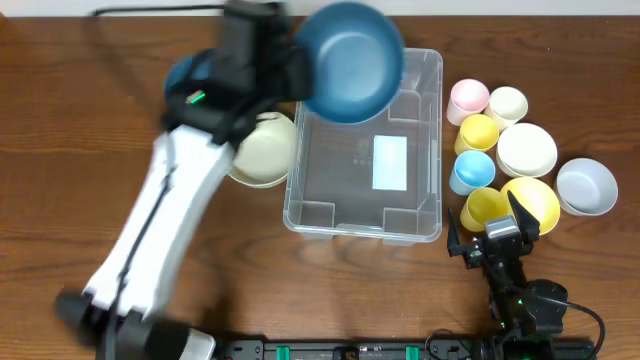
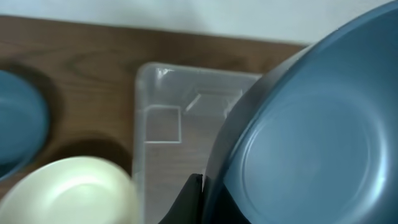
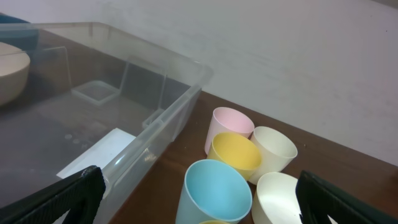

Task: Pack container
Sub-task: 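Lift the teal bowl with the left gripper and place it in the bin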

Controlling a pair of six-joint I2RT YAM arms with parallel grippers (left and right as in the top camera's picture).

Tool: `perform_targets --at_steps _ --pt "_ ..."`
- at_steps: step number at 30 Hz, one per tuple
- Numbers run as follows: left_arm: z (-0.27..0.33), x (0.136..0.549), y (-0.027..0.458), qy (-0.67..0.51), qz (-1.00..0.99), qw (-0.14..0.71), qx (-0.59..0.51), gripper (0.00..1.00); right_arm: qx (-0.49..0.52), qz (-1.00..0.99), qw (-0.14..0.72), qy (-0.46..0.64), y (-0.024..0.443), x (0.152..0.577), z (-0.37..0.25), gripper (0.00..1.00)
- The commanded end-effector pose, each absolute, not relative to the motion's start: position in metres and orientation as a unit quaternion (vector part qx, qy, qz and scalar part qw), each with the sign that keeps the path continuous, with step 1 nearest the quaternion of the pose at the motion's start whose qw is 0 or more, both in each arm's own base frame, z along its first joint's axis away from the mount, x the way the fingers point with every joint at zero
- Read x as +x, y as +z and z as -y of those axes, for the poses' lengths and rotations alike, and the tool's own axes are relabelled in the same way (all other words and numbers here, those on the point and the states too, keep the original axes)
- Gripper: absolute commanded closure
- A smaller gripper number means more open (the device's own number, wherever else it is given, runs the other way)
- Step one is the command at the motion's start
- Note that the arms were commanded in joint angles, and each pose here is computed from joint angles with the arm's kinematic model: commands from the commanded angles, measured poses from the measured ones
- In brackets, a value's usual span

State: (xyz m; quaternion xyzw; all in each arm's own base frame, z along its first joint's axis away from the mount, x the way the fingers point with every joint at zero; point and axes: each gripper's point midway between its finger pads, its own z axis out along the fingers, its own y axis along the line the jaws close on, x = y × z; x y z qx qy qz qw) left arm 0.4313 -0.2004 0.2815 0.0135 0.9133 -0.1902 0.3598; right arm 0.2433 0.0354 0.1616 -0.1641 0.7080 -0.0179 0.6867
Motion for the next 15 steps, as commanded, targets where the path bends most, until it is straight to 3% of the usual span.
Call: perform_targets --at_steps 1,15 --pt "0.217 0.454 0.265 -0.161 -0.918 0.363 0.011 0.94 -0.159 -0.709 0.687 -0.011 0.161 0.243 -0.035 0.01" --pt "0.239 0.501 0.145 -0.107 -0.943 0.314 0.01 0.94 -0.159 -0.709 0.687 -0.011 0.161 0.243 -0.035 0.01"
